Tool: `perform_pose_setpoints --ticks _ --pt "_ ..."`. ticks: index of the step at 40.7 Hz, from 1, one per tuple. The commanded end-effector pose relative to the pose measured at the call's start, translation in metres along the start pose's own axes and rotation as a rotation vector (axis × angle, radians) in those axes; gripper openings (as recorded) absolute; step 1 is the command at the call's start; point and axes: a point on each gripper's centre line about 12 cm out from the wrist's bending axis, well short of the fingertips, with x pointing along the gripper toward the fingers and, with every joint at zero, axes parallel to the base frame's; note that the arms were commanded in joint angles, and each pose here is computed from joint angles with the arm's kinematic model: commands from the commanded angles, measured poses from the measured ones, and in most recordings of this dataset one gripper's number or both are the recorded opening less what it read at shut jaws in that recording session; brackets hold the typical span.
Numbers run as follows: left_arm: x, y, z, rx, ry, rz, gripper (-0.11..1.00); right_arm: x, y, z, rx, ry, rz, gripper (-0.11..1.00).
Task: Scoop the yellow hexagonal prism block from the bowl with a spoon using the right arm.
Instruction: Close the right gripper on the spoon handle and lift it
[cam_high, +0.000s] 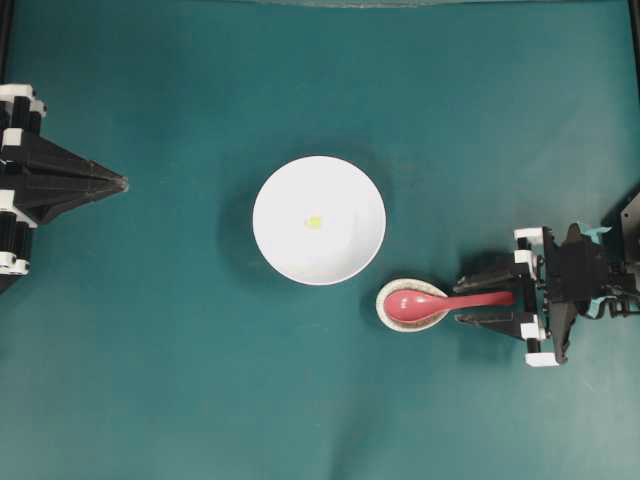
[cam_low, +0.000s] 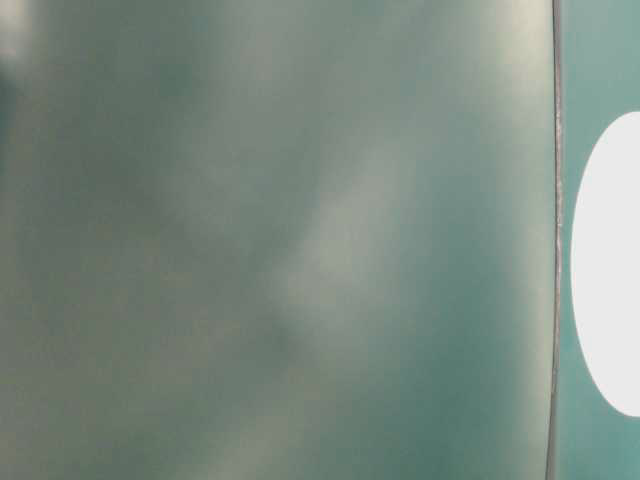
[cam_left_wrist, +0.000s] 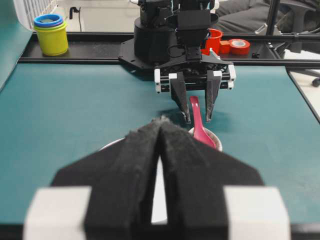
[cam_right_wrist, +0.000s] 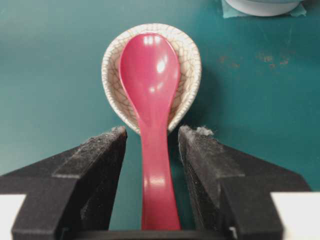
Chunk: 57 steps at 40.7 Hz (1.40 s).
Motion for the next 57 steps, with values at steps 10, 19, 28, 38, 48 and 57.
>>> perform_pose_setpoints --ticks 10,19,28,38,48,57 --pt "0.003 -0.001 0.008 0.004 -0.02 -0.004 -0.01 -0.001 0.001 0.002 0.002 -0.013 0.004 0.43" --pt "0.003 -0.001 0.008 0.004 -0.02 -0.004 -0.01 -0.002 0.0 0.002 -0.003 -0.013 0.003 0.32" --pt "0.003 -0.001 0.008 0.003 -0.02 -0.003 -0.01 -0.004 0.0 0.008 0.001 -0.05 0.008 0.24" --pt "0.003 -0.001 0.006 0.006 0.001 -0.004 -0.01 -0.012 0.002 0.03 0.029 -0.127 0.03 0.24" --pt "0.003 -0.001 0.002 0.003 0.038 -0.004 -0.01 -0.016 0.004 0.06 0.02 -0.199 0.035 0.24" --pt "0.003 -0.001 0.003 0.004 0.032 -0.004 -0.01 -0.017 0.002 0.091 0.02 -0.204 0.026 0.24"
